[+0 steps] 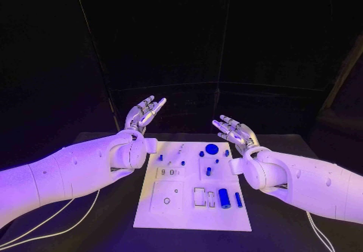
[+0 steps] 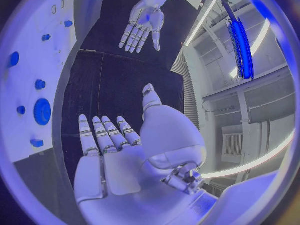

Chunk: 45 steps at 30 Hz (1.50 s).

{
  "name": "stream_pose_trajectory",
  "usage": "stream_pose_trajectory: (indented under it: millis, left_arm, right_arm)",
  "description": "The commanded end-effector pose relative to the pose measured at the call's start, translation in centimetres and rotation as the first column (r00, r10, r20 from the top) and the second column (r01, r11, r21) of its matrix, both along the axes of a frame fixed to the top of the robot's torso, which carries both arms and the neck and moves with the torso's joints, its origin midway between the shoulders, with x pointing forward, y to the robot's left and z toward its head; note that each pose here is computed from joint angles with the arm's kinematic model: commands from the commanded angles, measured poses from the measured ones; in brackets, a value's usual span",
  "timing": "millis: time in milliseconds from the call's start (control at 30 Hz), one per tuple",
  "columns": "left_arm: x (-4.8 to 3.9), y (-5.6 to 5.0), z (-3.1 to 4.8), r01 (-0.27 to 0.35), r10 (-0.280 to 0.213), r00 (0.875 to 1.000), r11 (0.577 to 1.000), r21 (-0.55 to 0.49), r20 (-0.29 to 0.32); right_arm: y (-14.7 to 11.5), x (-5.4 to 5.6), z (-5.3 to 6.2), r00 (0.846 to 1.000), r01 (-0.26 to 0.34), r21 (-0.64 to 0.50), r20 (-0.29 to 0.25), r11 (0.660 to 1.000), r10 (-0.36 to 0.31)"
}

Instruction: Assemble the parts on the task board

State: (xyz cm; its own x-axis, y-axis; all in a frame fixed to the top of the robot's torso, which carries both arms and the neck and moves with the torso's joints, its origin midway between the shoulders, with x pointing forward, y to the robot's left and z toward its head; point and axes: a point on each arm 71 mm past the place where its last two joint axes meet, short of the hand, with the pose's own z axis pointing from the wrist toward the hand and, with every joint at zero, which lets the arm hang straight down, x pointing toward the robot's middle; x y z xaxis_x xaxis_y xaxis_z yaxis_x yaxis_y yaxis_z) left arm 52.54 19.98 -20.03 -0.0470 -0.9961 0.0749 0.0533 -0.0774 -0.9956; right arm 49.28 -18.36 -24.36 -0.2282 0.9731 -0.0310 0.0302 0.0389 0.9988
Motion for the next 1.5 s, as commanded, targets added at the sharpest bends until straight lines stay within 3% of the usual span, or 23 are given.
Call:
stream_pose_trajectory:
  millis: [33, 267, 300, 500, 767, 900, 1067, 1100, 1267, 1500]
  left_arm:
    - [0.13, -0.3, 0.37, 0.051, -0.049, 0.998, 0.996, -0.070, 0.031]
    - [0.13, -0.3, 0.37, 0.051, -0.049, 0.998, 0.996, -0.070, 0.031]
    - [-0.33, 0.0, 0.53, 0.079, -0.077, 0.997, 0.993, -0.086, 0.031]
    - [-0.54, 0.3, 0.62, 0.097, -0.094, 0.995, 0.991, -0.096, 0.034]
    - [-1.45, 0.2, 0.93, 0.168, -0.165, 0.985, 0.981, -0.100, 0.041]
    - [-2.35, 0.0, 1.21, 0.213, -0.210, 0.977, 0.972, -0.104, 0.040]
    - [-3.52, -0.4, 1.56, 0.258, -0.256, 0.966, 0.959, -0.116, 0.038]
    - [-3.89, -0.5, 1.67, 0.271, -0.269, 0.963, 0.955, -0.121, 0.036]
    - [-4.84, -0.9, 2.00, 0.300, -0.298, 0.954, 0.945, -0.134, 0.033]
    - [-5.73, -1.2, 2.30, 0.323, -0.323, 0.946, 0.934, -0.152, 0.026]
  right_arm:
    - [1.2, 0.1, -0.1, 0.982, -0.186, -0.006, -0.017, 0.982, 0.186]
    - [1.4, 0.4, -0.3, 0.973, -0.228, -0.017, -0.026, 0.974, 0.227]
    - [-1.9, 2.0, 2.0, 0.976, -0.106, -0.227, 0.161, 0.968, 0.145]
    - [-2.6, 2.9, 3.7, 0.952, -0.096, -0.372, 0.238, 0.923, 0.195]
    - [-2.8, 3.7, 5.6, 0.909, -0.091, -0.531, 0.301, 0.842, 0.288]
    - [-2.7, 4.1, 6.6, 0.892, -0.085, -0.633, 0.295, 0.769, 0.342]
    - [-2.3, 4.4, 7.5, 0.873, -0.062, -0.756, 0.276, 0.652, 0.403]
    - [-1.9, 4.4, 7.7, 0.866, -0.052, -0.790, 0.269, 0.611, 0.422]
    - [-0.8, 4.6, 8.4, 0.858, -0.038, -0.863, 0.230, 0.504, 0.459]
    - [0.7, 4.5, 8.3, 0.849, -0.034, -0.931, 0.165, 0.364, 0.502]
